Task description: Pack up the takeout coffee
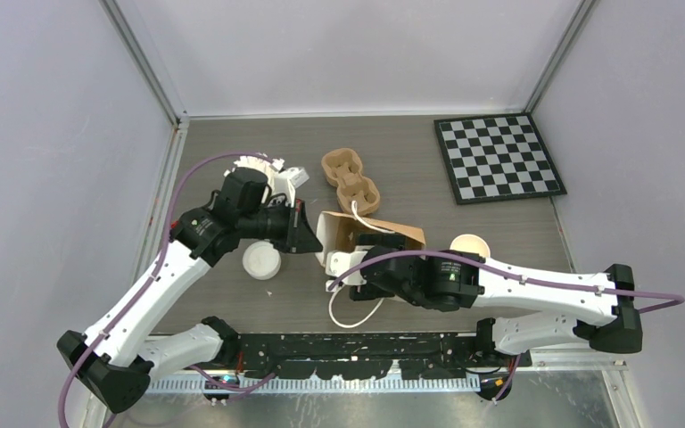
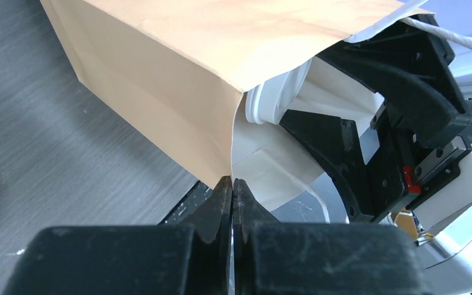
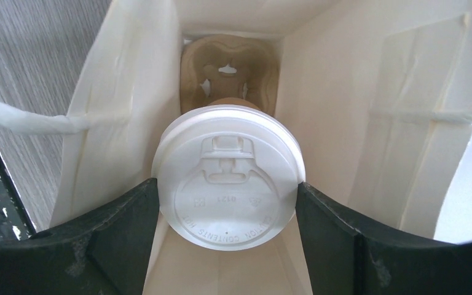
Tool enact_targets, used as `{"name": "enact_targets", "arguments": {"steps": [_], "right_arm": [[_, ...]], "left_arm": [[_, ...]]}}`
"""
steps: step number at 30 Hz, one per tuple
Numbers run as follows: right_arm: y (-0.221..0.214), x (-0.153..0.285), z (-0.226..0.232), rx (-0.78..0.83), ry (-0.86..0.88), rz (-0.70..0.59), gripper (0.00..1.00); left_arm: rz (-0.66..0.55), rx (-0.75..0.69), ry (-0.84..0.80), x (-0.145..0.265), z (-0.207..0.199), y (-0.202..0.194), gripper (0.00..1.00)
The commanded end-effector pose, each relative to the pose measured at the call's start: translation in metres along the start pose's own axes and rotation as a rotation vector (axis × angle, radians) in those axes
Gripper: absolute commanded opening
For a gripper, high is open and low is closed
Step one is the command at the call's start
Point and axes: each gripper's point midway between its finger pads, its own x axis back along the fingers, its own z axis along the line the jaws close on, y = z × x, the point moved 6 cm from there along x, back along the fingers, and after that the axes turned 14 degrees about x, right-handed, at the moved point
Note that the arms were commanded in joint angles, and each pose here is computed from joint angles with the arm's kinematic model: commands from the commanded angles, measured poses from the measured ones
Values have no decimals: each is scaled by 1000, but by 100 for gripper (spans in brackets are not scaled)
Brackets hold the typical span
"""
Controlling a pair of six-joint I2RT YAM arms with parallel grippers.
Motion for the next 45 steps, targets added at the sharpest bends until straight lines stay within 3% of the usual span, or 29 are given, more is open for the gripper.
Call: {"name": "enact_targets", "arguments": {"steps": [1,3,9,11,25,29,32,35,40,45], "right_arm": [[-9,2,2,68,-9,15,73],[-11,-1,8,61,9,27,72],[-13,-2,7,20,-21,45,72],[-13,-2,6,20,-28,48,72],[-9,-10,7,45,-14,89,72],[-8,-12,8,46,-13,91,72],[-12,-13,9,49,-18,101,72],[-17,-15,12,40,-18,110,72],[-23,-17,17,43,-14,127,72],[-27,-23,22,82,8,140,72]], "left_arm": [[-75,-152,-78,0,-8,11,0],[-78,-183,-83,3,-6,8,2],[-13,-108,-16,10,1,-7,37],[-8,-83,5,12,3,-10,45],[19,-17,-3,8,7,-19,54],[14,-19,-4,5,7,-17,47],[23,-36,-33,5,4,-17,22],[26,-59,-62,7,2,-20,8],[21,-79,-129,11,-2,-26,1],[47,-71,-150,9,-1,-30,0]]}}
